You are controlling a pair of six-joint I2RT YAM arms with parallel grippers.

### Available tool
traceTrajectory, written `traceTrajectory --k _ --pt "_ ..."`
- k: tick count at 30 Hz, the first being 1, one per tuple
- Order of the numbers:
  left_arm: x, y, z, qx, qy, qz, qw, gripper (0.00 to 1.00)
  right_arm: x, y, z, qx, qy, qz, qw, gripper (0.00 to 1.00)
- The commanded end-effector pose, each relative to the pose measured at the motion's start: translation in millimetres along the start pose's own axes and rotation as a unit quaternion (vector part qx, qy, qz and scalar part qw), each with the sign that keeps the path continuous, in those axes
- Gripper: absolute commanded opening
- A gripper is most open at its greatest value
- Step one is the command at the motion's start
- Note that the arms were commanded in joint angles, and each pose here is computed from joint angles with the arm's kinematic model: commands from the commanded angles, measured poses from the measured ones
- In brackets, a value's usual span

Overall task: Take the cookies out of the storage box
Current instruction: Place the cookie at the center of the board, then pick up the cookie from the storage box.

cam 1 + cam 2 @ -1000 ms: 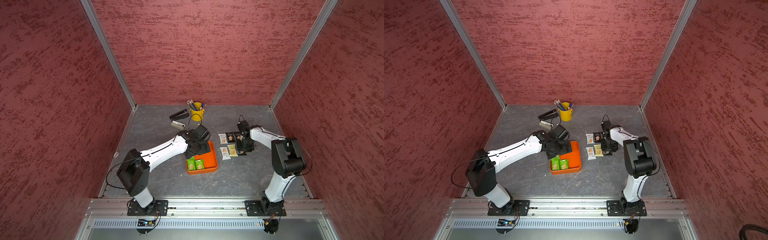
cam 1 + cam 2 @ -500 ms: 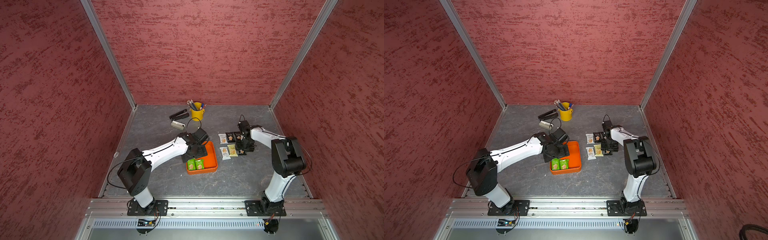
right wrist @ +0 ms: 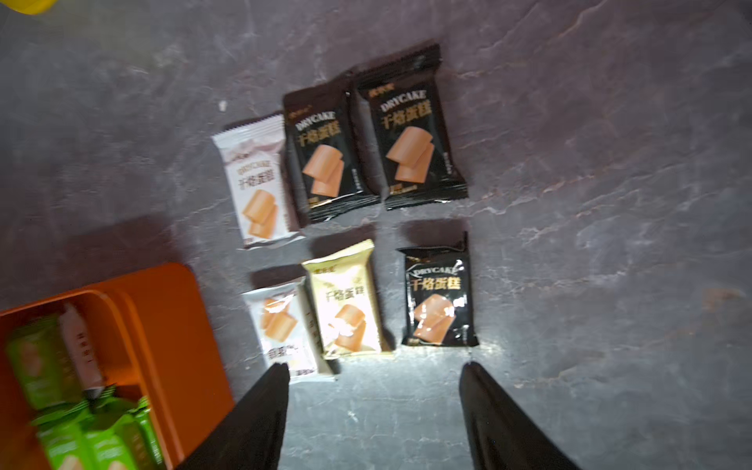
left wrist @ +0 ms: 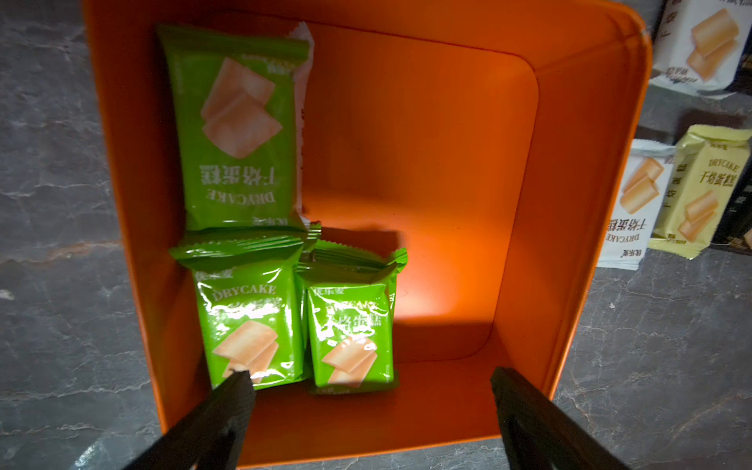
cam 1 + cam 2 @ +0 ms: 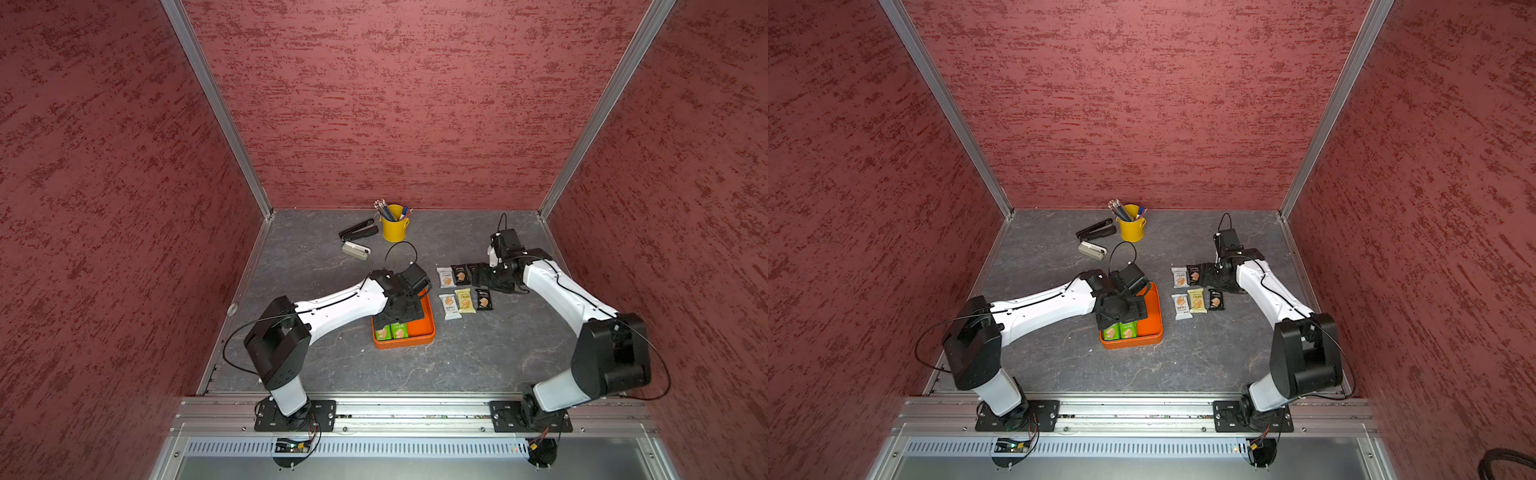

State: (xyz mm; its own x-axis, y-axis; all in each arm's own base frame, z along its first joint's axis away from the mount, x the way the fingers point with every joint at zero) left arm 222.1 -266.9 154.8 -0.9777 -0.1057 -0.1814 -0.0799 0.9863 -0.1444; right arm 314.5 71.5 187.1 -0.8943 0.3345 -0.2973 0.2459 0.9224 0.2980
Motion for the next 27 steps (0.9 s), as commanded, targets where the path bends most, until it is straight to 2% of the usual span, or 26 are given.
traceTrajectory --k 1,4,14,27 --pt "1 -10 8 -0.004 -0.001 -0.008 1.0 0.9 8 5 -3 -0.048 0.012 0.026 0.998 0.7" --pt "7 -13 14 -0.011 0.004 -0.012 1.0 0.83 12 7 -10 -0.063 0.008 0.032 0.997 0.7" --pt "17 -10 35 -0.028 0.026 -0.011 0.999 0.71 7 10 -10 -0.071 0.002 0.022 0.997 0.64" --pt "22 0 42 -0.065 0.026 -0.011 0.997 0.72 8 11 -11 -0.078 0.003 0.02 0.997 0.62"
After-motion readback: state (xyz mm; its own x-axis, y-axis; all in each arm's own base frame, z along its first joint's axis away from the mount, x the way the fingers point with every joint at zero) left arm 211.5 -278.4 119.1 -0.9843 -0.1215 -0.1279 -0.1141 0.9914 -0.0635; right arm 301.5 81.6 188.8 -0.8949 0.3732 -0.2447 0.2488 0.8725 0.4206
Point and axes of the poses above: each gripper's point midway between its finger pads, its own z axis out along the fingers, its own y axis along the line the jaws close on, x = y × z, the point moved 7 cm from there along -z, back along the fingers, and after that the axes turned 7 degrees about z, right-handed, at the moved point
